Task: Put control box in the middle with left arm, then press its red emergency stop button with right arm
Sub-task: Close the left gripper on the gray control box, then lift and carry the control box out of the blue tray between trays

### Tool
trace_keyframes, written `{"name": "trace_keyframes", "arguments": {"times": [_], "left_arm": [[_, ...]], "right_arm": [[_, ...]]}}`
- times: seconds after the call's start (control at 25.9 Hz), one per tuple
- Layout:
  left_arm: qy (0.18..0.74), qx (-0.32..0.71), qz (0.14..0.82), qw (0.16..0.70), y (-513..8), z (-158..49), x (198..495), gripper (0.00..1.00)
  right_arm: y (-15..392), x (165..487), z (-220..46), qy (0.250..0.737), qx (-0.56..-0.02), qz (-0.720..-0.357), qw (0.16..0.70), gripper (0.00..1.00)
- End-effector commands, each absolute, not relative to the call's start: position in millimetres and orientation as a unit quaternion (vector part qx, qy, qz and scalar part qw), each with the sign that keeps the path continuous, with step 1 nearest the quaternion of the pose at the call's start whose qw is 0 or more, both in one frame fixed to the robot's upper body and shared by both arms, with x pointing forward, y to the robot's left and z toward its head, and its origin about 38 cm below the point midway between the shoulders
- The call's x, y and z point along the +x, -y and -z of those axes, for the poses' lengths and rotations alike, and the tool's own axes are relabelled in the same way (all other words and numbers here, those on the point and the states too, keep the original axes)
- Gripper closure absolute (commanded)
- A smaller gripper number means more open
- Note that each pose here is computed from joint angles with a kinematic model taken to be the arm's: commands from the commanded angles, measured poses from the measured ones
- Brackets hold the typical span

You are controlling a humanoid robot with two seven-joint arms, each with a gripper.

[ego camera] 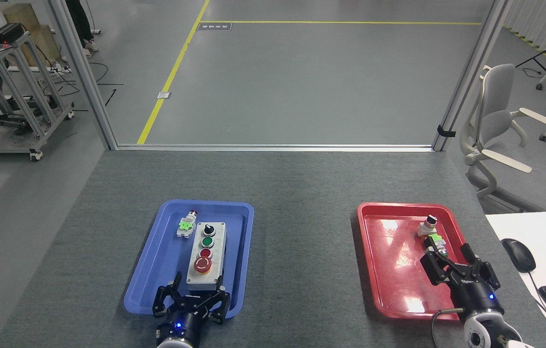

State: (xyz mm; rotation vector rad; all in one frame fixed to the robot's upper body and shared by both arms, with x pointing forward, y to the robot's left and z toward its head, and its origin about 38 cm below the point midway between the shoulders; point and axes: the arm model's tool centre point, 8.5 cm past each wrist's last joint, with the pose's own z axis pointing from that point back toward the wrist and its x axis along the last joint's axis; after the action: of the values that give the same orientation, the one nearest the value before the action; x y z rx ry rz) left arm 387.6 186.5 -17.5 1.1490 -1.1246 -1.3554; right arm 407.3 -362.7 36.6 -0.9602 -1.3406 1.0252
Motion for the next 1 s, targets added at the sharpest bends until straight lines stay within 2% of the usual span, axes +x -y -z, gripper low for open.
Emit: {"name": "trace_keyframes", "arguments": {"times": [0.0,0.23,0.27,0.43,0.54,0.62,0.7,0.85,0.97], "left_arm": [[0.459,0.473,0.561,0.501,-188,24,396,0.01],[0.446,0.478,0.548,0.521,-186,28,409,0.02],[0.444,0.478,0.547,0.524,-186,29,410,0.09],[0.462,0.488,0.532,0.515,-182,25,410,0.45],[0.465,0.488,0.53,0.514,-180,25,408,0.59],[0.472,0.488,0.529,0.51,-178,22,408,0.62],[0.487,0.495,0.519,0.499,-177,8,412,0.64],[0.512,0.5,0.503,0.486,-168,-16,415,0.64],[0.523,0.476,0.515,0.484,-139,-24,419,0.64]], "right_arm": [[363,407,-37,0.57,-0.408,-0.435,0.565,0.0],[364,407,-37,0.57,-0.409,-0.434,0.565,0.0],[364,407,-37,0.57,-0.409,-0.435,0.565,0.0],[364,407,-37,0.57,-0.409,-0.435,0.565,0.0],[364,407,-37,0.57,-0.409,-0.435,0.565,0.0],[365,407,-37,0.569,-0.41,-0.434,0.565,0.0],[364,408,-38,0.57,-0.41,-0.433,0.565,0.0],[365,411,-42,0.573,-0.412,-0.43,0.563,0.0],[366,412,-41,0.573,-0.412,-0.429,0.564,0.0]]}}
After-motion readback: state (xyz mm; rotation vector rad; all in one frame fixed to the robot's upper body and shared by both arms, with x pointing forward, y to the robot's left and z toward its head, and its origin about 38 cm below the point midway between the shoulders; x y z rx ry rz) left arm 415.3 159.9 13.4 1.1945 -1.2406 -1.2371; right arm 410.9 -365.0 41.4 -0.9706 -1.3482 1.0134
